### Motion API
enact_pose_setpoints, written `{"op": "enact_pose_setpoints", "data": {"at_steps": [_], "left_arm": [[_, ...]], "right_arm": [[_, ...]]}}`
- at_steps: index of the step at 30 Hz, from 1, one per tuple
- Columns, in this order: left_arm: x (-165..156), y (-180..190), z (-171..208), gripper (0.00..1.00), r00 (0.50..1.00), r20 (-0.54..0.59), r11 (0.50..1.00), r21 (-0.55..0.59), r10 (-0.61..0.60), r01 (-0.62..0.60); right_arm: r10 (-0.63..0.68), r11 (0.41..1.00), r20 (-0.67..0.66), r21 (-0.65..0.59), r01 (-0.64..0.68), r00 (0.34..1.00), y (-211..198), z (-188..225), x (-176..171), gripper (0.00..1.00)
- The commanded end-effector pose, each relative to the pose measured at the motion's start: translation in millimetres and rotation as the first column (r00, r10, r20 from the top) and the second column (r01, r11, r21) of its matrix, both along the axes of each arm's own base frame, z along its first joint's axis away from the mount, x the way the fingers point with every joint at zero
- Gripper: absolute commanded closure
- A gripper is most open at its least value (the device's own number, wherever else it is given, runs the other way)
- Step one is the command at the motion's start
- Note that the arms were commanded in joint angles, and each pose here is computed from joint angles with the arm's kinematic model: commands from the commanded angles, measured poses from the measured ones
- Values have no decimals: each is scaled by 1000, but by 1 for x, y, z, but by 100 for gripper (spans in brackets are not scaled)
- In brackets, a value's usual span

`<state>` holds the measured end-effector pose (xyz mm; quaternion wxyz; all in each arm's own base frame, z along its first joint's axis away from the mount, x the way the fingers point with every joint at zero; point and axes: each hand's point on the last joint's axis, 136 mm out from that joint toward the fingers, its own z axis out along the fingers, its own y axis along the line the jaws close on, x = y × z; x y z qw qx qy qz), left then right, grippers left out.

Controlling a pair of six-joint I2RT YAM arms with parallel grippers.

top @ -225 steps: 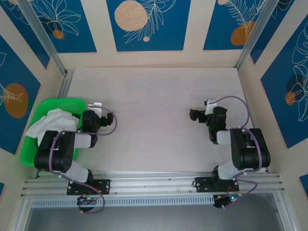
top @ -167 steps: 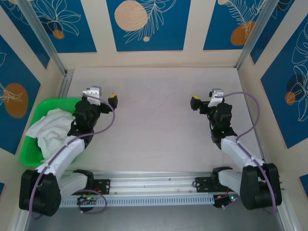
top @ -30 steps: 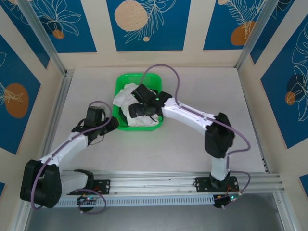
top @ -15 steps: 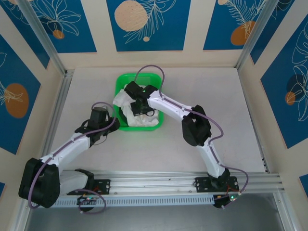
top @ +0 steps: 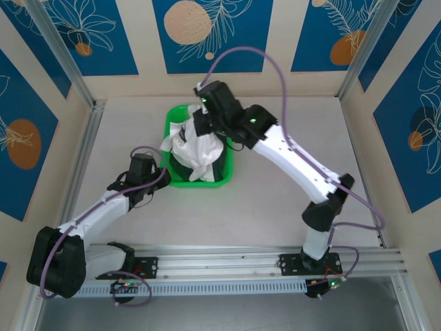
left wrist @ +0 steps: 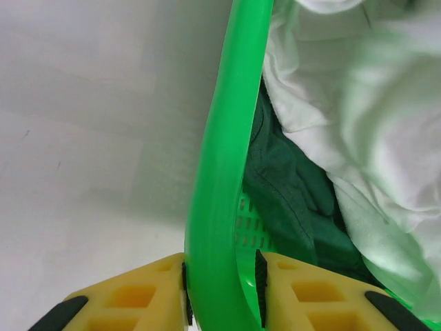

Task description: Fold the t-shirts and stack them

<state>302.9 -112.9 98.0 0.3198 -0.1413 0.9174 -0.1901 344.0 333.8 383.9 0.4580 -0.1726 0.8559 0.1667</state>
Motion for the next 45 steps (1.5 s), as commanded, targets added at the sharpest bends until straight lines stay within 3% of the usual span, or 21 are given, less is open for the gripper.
{"op": "enact_pose_setpoints", "data": {"at_steps": [1, 6, 10, 16, 23, 28, 31, 34, 45], "left_arm": [[-6, 5, -10, 69, 1000, -27, 999, 38, 12, -11], [-6, 6, -8, 65, 1000, -20, 999, 41, 15, -14], [-6, 9, -7, 61, 1000, -12, 999, 50, 21, -21], [-5, 9, -10, 56, 1000, -17, 998, 58, 24, -23], [-5, 12, -11, 54, 999, -20, 997, 73, 32, -30], [-5, 15, -9, 47, 999, -9, 996, 86, 37, -36], [-5, 16, -8, 43, 999, -4, 995, 95, 41, -40], [-5, 16, -7, 40, 999, -3, 995, 94, 39, -39], [-5, 19, 3, 12, 999, 40, 992, 126, 25, -30]], "right_arm": [[-119, 992, 243, 76, 103, 963, -55, 88, -7, 100], [-283, 956, 407, 189, 222, 869, -134, 145, -36, 100], [-434, 897, 426, 286, 337, 794, -201, 159, -57, 100], [-534, 841, 458, 378, 387, 711, -264, 181, -89, 100], [-556, 829, 522, 402, 387, 647, -285, 221, -104, 100], [-574, 819, 509, 364, 443, 642, -290, 215, -90, 100], [-629, 778, 498, 408, 478, 597, -304, 222, -94, 100], [-631, 776, 504, 423, 468, 590, -306, 228, -95, 100], [-665, 745, 426, 324, 583, 613, -318, 172, -74, 100]]}}
